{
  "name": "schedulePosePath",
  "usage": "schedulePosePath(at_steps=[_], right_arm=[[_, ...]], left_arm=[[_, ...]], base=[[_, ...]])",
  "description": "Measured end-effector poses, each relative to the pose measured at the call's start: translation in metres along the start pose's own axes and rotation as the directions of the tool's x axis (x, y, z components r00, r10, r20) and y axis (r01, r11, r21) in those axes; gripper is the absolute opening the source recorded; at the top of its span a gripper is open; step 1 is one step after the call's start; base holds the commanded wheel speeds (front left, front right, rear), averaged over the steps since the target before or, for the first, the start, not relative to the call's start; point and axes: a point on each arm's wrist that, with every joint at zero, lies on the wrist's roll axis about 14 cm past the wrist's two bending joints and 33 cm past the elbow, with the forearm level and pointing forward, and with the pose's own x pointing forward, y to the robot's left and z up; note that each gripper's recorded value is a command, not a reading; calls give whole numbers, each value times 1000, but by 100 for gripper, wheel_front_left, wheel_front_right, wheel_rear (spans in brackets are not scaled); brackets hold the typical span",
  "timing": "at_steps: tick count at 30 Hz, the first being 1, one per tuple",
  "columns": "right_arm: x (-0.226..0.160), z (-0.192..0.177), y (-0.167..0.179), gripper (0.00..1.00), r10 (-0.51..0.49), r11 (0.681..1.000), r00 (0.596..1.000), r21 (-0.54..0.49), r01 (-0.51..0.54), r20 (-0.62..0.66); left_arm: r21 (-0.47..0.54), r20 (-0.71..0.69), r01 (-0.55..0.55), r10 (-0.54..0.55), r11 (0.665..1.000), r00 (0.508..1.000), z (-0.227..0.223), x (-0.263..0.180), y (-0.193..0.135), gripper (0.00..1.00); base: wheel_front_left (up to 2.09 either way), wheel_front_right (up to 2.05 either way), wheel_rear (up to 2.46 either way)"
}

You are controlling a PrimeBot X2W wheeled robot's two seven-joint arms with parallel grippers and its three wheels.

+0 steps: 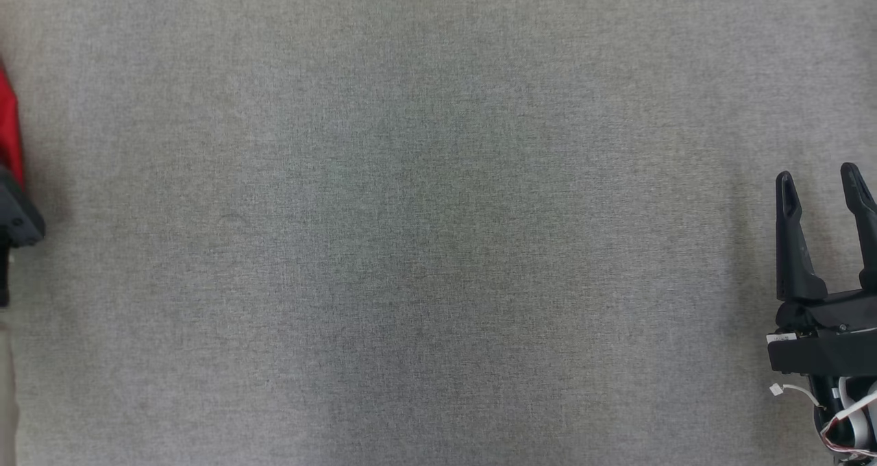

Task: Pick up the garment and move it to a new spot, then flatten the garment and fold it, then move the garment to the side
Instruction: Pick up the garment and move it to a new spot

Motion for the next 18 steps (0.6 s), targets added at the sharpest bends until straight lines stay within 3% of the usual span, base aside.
schedulePosePath(at_steps=[7,12,18], right_arm=[[-4,13,2,100,-6,1000,1000,4,6,29],[-9,24,11,100,-7,1000,999,28,5,53],[-20,38,18,100,-20,998,996,54,15,82]], left_arm=[[30,268,2,-10,1000,963,61,-16,-1,0],[48,498,29,-50,998,866,133,-48,-9,0],[112,687,78,-134,991,714,217,-105,-32,0]], base=[[0,0,0],[0,0,0],[0,0,0]])
